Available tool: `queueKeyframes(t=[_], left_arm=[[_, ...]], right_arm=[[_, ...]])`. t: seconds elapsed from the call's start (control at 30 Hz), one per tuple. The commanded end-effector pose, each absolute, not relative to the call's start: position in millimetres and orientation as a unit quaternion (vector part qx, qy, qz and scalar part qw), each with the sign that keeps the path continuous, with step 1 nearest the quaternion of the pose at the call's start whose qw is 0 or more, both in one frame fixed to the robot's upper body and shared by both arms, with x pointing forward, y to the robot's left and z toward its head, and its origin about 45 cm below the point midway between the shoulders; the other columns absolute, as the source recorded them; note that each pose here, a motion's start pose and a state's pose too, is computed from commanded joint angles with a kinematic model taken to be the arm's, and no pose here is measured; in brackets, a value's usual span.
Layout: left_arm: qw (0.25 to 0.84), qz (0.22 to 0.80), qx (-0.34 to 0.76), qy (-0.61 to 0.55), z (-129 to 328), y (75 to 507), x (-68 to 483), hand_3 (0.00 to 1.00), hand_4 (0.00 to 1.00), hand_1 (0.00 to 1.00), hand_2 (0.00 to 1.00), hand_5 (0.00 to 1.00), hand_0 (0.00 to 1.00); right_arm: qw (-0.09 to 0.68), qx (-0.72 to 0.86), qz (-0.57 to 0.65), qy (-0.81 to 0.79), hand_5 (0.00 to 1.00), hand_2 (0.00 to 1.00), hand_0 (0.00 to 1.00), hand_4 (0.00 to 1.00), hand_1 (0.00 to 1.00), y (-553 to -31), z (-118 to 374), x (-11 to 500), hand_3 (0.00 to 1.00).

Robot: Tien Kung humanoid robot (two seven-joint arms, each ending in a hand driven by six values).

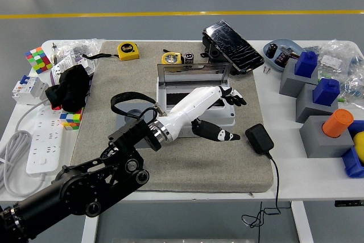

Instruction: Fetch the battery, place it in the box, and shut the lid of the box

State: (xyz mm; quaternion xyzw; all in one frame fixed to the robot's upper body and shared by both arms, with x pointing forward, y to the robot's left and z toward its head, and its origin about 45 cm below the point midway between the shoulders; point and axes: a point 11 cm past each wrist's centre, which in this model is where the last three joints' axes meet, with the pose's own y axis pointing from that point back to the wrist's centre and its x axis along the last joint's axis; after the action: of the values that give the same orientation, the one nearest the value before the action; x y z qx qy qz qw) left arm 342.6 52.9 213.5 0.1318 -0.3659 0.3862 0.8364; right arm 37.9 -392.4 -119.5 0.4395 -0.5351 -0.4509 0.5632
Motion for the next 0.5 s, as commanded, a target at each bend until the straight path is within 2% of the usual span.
queueKeyframes(t=[0.2, 0.23, 0.4, 0.43, 0.5], left_arm=[[0.813, 0.423, 0.126, -0.379, 233.8, 71.1, 364.2, 0.64, 0.998, 0.618, 0.633, 0.181, 0.498], [0.808, 0.431, 0.128, -0.38, 237.2, 75.3, 369.2, 0.747, 0.998, 0.716, 0.713, 0.209, 0.627], [0.786, 0.465, 0.143, -0.382, 246.8, 96.3, 391.0, 0.747, 0.998, 0.716, 0.713, 0.209, 0.627], [0.782, 0.469, 0.147, -0.382, 247.4, 99.6, 393.9, 0.778, 0.998, 0.76, 0.747, 0.227, 0.699], [0.775, 0.478, 0.154, -0.383, 247.7, 107.1, 400.1, 0.778, 0.998, 0.76, 0.747, 0.227, 0.699]], right_arm=[[0.564, 0.438, -0.451, -0.535, 0.586, 0.674, 0.639, 0.993, 0.665, -392.9, -119.4, 36.9, 0.606], [0.564, 0.439, -0.451, -0.534, 0.586, 0.674, 0.639, 0.993, 0.665, -392.7, -119.4, 37.3, 0.605], [0.563, 0.441, -0.45, -0.534, 0.586, 0.674, 0.639, 0.993, 0.665, -391.7, -119.6, 38.9, 0.605], [0.563, 0.441, -0.45, -0.535, 0.586, 0.674, 0.639, 0.993, 0.665, -391.6, -119.6, 39.1, 0.605], [0.562, 0.441, -0.451, -0.535, 0.586, 0.674, 0.639, 0.993, 0.665, -391.7, -119.6, 38.9, 0.605]])
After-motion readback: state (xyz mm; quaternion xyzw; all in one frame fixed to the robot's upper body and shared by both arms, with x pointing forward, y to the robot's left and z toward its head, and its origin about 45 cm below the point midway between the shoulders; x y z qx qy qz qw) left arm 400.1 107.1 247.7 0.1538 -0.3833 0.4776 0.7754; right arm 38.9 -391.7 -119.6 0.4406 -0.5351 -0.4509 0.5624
